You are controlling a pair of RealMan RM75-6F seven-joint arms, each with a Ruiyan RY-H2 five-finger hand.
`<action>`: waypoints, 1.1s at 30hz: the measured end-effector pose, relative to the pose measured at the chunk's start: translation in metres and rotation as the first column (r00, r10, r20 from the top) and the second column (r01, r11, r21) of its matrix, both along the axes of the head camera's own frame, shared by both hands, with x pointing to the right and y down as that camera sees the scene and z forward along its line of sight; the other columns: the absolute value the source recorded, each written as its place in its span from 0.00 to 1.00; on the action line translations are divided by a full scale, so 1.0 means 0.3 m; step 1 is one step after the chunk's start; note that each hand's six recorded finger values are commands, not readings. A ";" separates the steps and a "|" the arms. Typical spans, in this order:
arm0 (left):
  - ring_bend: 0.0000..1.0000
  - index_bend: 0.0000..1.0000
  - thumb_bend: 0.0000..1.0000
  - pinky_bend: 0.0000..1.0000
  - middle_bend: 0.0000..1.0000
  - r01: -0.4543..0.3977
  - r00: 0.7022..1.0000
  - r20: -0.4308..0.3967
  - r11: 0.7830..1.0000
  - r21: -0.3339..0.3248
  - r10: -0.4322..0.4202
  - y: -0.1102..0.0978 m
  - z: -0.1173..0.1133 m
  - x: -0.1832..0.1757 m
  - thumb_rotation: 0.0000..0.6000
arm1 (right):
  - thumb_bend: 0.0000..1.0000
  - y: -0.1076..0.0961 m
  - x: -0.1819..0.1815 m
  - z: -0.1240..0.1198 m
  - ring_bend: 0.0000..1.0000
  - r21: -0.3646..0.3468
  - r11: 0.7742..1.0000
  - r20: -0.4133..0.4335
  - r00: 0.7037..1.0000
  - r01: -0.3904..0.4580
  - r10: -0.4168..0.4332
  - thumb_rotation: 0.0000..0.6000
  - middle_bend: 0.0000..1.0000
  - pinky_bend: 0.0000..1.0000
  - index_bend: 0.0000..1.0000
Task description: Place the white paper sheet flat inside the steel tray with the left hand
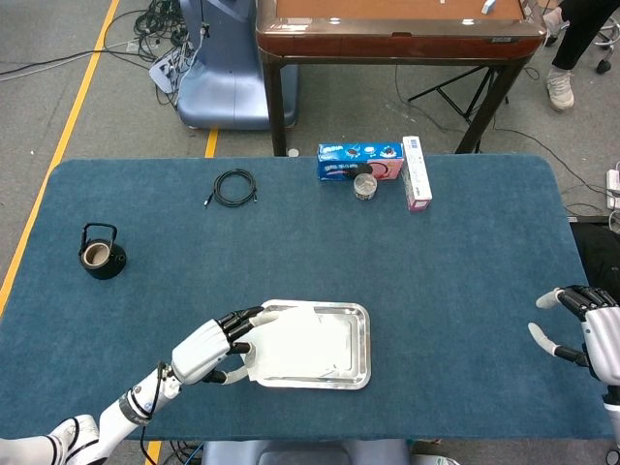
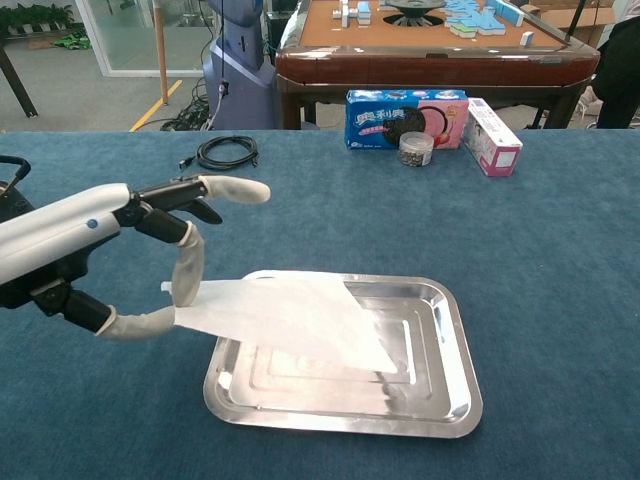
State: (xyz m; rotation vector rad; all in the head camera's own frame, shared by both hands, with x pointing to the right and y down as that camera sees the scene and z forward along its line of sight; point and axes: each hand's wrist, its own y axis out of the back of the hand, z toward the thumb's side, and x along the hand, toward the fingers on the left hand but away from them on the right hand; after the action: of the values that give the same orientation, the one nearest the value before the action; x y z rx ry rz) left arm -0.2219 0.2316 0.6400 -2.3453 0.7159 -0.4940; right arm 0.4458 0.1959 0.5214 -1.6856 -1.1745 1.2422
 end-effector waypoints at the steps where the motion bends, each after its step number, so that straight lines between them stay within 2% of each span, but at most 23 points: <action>1: 0.00 0.67 0.44 0.17 0.10 -0.002 1.000 0.002 1.000 -0.001 0.002 0.002 0.002 0.002 1.00 | 0.26 0.000 0.000 0.000 0.36 0.000 1.000 0.000 1.000 0.000 0.000 1.00 0.50 0.32 0.48; 6: 0.00 0.67 0.44 0.17 0.10 -0.012 1.000 0.022 1.000 0.000 0.012 0.006 0.021 0.008 1.00 | 0.26 0.001 0.000 -0.001 0.36 0.001 1.000 0.001 1.000 0.000 0.000 1.00 0.50 0.32 0.48; 15: 0.00 0.68 0.44 0.17 0.10 -0.023 1.000 0.009 0.999 -0.046 0.023 0.032 0.013 -0.017 1.00 | 0.26 -0.002 0.004 -0.004 0.36 0.004 1.000 0.007 1.000 -0.004 0.004 1.00 0.50 0.32 0.48; 23: 0.00 0.68 0.44 0.17 0.10 -0.031 0.999 0.011 0.999 -0.040 0.031 0.043 0.018 -0.005 1.00 | 0.26 0.002 0.002 -0.011 0.36 0.008 1.000 0.016 1.000 -0.002 0.002 1.00 0.50 0.32 0.48; 33: 0.00 0.67 0.43 0.17 0.10 -0.035 0.996 0.075 0.999 -0.031 0.037 0.016 0.066 0.013 1.00 | 0.26 0.001 0.003 -0.018 0.36 0.016 1.000 0.018 1.000 -0.001 0.001 1.00 0.50 0.32 0.48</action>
State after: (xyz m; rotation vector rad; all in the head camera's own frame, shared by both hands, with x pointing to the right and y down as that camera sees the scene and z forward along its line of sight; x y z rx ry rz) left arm -0.2181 0.2362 0.6599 -2.3491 0.6345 -0.5779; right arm 0.4466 0.1962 0.5161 -1.6880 -1.1932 1.2181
